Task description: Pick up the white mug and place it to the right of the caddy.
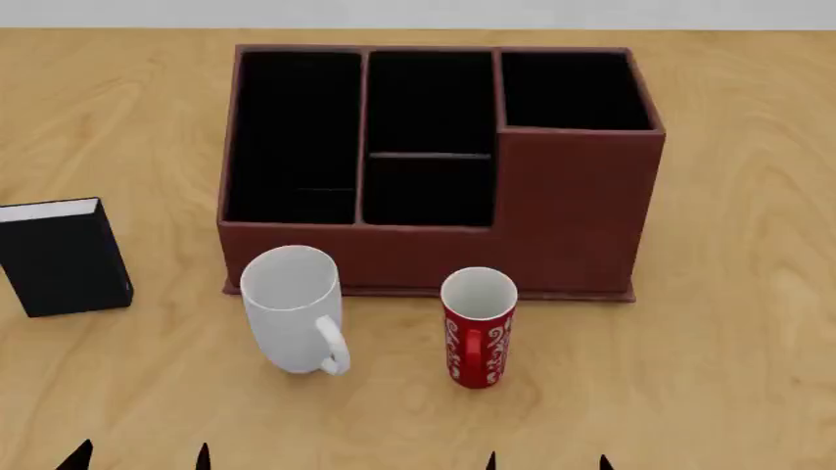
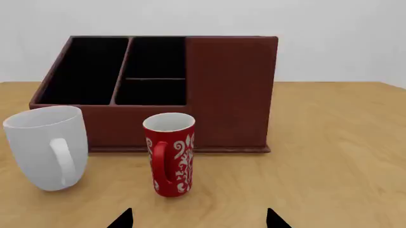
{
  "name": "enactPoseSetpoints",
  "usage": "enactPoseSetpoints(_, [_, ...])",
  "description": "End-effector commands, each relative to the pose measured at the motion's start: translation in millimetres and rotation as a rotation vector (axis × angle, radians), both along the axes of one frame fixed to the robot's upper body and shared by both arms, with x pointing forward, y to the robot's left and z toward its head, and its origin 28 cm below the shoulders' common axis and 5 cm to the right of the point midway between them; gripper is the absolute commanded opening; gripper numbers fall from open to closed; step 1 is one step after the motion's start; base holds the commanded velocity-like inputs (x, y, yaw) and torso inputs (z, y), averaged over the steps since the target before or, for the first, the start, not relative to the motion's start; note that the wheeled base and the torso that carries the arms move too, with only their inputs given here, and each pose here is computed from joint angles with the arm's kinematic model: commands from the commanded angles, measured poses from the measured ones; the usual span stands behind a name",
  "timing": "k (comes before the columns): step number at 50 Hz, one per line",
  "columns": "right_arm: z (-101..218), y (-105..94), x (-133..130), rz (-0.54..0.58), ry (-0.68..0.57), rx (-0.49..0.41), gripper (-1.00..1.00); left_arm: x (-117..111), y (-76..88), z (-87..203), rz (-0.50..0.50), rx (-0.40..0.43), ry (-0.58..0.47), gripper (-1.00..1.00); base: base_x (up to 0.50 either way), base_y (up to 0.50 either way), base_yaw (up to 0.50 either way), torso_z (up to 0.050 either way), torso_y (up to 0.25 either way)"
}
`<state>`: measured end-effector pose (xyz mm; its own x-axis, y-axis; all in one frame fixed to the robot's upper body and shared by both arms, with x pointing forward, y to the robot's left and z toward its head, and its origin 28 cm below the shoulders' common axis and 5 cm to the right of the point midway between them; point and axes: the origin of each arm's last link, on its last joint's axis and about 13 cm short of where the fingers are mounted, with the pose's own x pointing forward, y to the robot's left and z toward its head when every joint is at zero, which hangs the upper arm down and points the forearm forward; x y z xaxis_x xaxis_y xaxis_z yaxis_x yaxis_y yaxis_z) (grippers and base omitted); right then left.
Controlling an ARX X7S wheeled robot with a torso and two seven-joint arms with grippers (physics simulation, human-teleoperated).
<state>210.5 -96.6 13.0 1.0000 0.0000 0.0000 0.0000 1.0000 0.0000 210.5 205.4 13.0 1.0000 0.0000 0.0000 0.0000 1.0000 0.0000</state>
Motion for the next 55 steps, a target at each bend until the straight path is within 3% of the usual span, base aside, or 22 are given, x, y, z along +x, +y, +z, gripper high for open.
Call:
enactPoseSetpoints(1, [0, 0.3, 0, 0.0, 0.0, 0.0, 1.0, 0, 0.3, 0, 0.0, 0.01, 0.0, 1.0, 0.0, 0.0, 0.0, 0.0, 0.0])
enactPoseSetpoints(3, [3, 1.4, 3, 0.074, 0.039, -0.075, 1.0, -2, -0.8, 6, -0.001, 0.002, -0.008, 1.0, 0.0, 0.0, 0.0, 0.0, 0.0])
enactPoseSetpoints(5, [6, 0.1, 4, 0.107, 0.041, -0.002, 1.0, -3, -1.4, 9, 0.002, 0.01, -0.013, 1.0, 0.0, 0.0, 0.0, 0.0, 0.0])
enactPoseSetpoints(8, [7, -2.0, 5, 0.054, 0.047, -0.069, 1.0, -4, -2.1, 17, 0.001, 0.022, -0.023, 1.0, 0.0, 0.0, 0.0, 0.0, 0.0])
enactPoseSetpoints(11, [15, -4.2, 4, 0.142, 0.04, -0.032, 1.0, -3, -2.3, 27, 0.007, 0.049, -0.017, 1.0, 0.0, 0.0, 0.0, 0.0, 0.0])
enactPoseSetpoints(13, [21, -5.5, 6, 0.127, 0.066, -0.081, 1.0, -3, -2.0, 32, -0.007, 0.038, -0.026, 1.0, 0.0, 0.0, 0.0, 0.0, 0.0])
enactPoseSetpoints(24, [67, -10.9, 13, 0.109, 0.003, -0.149, 1.0, -2, -2.9, 70, -0.026, 0.089, -0.07, 1.0, 0.0, 0.0, 0.0, 0.0, 0.0])
enactPoseSetpoints(40, [133, -15.2, 24, 0.108, -0.078, -0.16, 1.0, 1, -7.4, 110, -0.062, 0.158, -0.12, 1.0, 0.0, 0.0, 0.0, 0.0, 0.0])
enactPoseSetpoints(55, [162, -16.9, 28, 0.096, -0.126, -0.2, 1.0, 4, -7.4, 135, -0.032, 0.181, -0.162, 1.0, 0.0, 0.0, 0.0, 0.0, 0.0])
